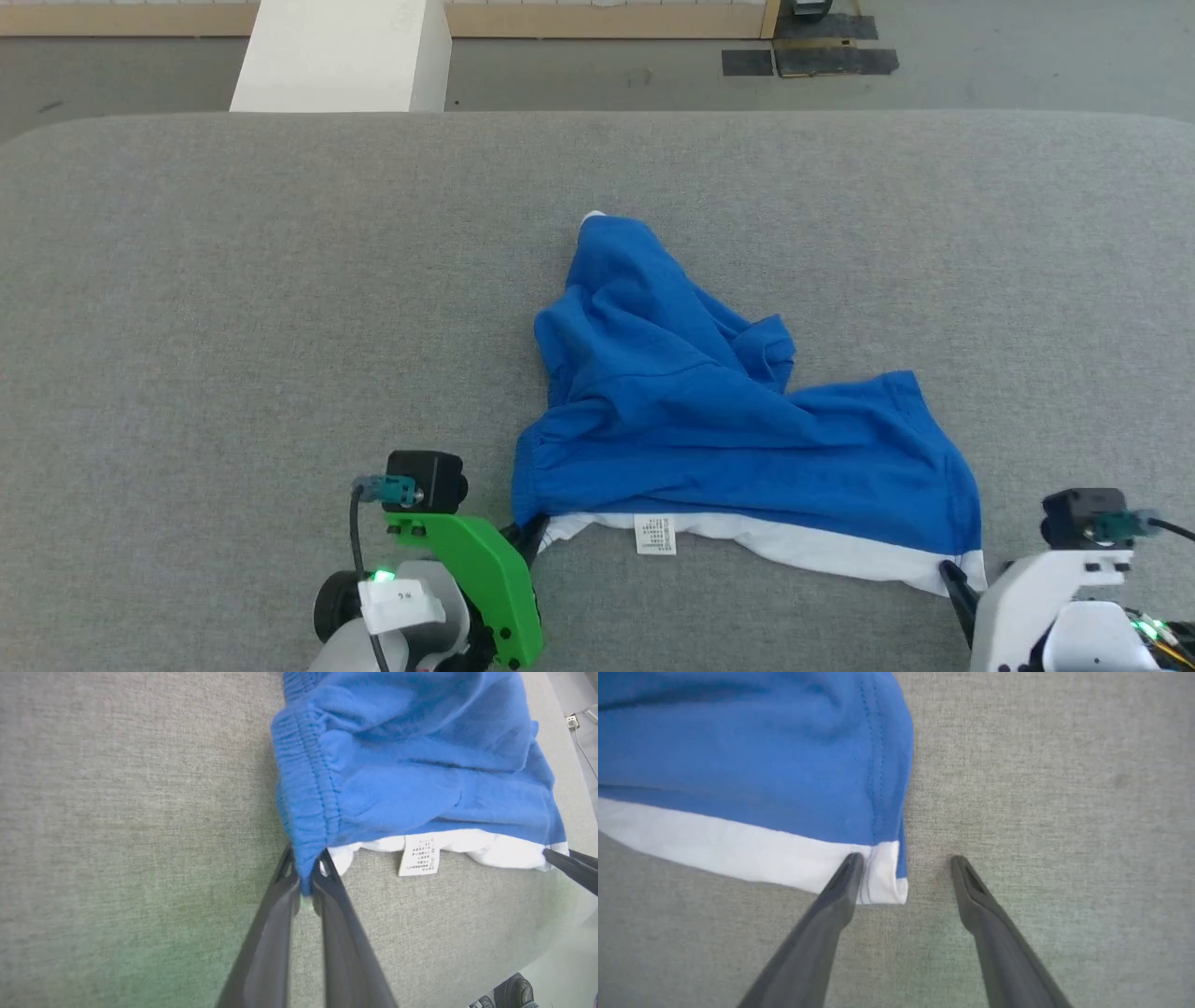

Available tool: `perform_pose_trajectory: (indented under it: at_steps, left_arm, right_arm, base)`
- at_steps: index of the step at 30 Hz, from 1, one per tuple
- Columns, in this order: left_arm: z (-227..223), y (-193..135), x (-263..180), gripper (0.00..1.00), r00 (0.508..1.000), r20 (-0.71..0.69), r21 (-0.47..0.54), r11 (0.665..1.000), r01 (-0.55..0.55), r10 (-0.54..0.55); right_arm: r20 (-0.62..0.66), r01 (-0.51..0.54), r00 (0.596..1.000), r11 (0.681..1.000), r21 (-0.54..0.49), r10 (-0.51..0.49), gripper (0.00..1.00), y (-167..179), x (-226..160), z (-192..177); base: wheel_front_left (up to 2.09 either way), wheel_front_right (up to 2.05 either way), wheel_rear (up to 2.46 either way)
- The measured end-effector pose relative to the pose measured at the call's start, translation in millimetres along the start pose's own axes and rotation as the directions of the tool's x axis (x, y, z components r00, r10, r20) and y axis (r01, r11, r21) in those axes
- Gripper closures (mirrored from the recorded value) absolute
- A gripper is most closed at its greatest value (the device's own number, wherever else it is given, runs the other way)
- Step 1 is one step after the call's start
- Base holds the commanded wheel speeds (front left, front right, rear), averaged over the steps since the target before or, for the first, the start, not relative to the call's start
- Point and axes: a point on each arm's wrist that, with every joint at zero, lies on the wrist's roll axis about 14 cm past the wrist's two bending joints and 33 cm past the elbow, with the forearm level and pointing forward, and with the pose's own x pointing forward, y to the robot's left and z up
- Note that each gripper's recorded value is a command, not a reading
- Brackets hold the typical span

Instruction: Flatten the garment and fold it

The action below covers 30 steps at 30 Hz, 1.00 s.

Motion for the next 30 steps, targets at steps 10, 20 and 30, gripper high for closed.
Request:
perform_pose_trajectory:
  at_steps: [10, 20, 30]
  left_arm:
    - [-2, 0, -1, 1.00, 1.000, -0.004, -0.015, 1.000, 0.005, -0.005]
    - [67, -43, -29, 1.00, 0.964, 0.200, 0.030, 0.985, 0.170, -0.173]
    - [194, -65, -90, 1.00, 0.881, 0.399, 0.282, 0.948, 0.145, -0.254]
  right_arm:
    - [-0.051, -0.027, 0.998, 0.999, -0.031, 0.025, 1.00, 11, 9, 2]
    - [0.270, -0.285, 0.937, 0.934, 0.215, 0.224, 1.00, 30, -26, 93]
    - [0.690, -0.665, 0.592, 0.736, 0.125, 0.417, 1.00, 53, -138, 249]
  base:
    - [0.00, 0.00, 0.00]
    - [0.00, 0.00, 0.00]
    - [0.00, 0.00, 0.00]
